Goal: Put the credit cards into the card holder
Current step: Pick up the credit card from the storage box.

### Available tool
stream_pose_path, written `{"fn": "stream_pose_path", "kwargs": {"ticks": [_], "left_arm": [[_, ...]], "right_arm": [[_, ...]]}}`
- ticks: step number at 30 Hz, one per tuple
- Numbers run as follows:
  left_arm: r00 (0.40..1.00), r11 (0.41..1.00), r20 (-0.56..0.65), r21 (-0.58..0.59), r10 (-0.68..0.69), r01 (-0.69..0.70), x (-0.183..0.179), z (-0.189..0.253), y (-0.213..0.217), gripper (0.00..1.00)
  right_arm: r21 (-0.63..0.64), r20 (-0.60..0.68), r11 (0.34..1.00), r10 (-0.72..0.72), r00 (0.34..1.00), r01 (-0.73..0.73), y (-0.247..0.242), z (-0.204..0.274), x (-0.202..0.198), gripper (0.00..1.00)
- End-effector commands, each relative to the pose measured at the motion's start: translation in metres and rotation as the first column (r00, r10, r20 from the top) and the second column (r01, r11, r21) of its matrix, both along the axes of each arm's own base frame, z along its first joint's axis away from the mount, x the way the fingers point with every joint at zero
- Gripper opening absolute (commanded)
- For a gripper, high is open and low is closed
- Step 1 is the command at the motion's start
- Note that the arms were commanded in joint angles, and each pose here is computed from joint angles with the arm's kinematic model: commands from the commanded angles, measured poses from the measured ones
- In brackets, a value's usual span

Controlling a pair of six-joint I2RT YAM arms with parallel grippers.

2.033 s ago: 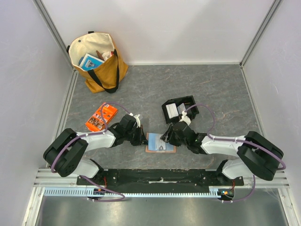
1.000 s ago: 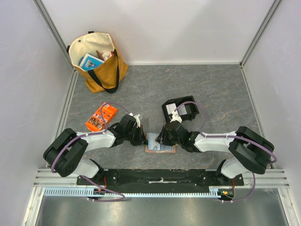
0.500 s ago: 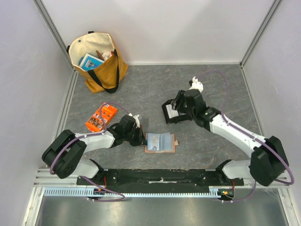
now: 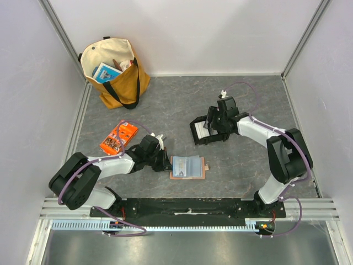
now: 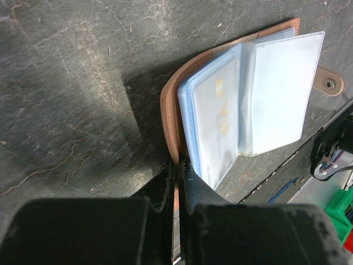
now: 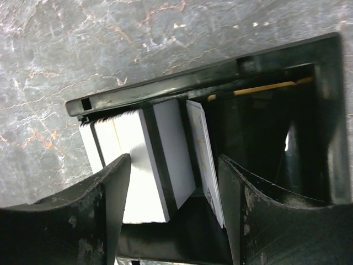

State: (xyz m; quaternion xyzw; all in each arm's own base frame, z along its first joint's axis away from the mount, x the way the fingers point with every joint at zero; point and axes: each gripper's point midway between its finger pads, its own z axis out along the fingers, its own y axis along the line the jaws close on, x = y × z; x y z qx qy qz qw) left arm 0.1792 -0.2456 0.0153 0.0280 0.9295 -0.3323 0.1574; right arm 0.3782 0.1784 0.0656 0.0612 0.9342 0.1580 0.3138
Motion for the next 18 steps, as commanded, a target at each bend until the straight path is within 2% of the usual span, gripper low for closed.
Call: {"fn": "stream_pose_path", "kwargs": {"ticks": [1,6,10,15,18], "left_arm": [[0.999,0.994,-0.043,0.108,0.013,-0.008,-0.012,-0.022,0.021,0.02],[0.999,0.993,-0.048,0.116,0.005,0.000,-0.012,-0.024,0.020,0.02],[0.999,0.993,-0.044,0.121,0.011,-0.006,-0.011,-0.024,0.022,0.02],[0.999,0.992,-0.050,0.124,0.007,-0.001,-0.011,-0.025,0.021,0.02],[0.999,0.993,-0.050,0.122,0.009,-0.003,-0.010,-0.025,0.020,0.02]], "right_arm": [[0.081,0.065,0.994,0.070,0.995,-0.075,0.023,0.021,0.015,0.71],[0.082,0.059,0.995,0.054,0.997,-0.058,0.021,0.019,0.015,0.72],[-0.001,0.116,0.999,-0.033,0.993,0.033,-0.004,0.034,0.021,0.74],[-0.020,0.178,0.999,-0.031,0.984,0.035,-0.008,0.060,0.027,0.75],[0.006,0.170,1.000,-0.010,0.985,0.009,-0.002,0.060,0.027,0.75]]}}
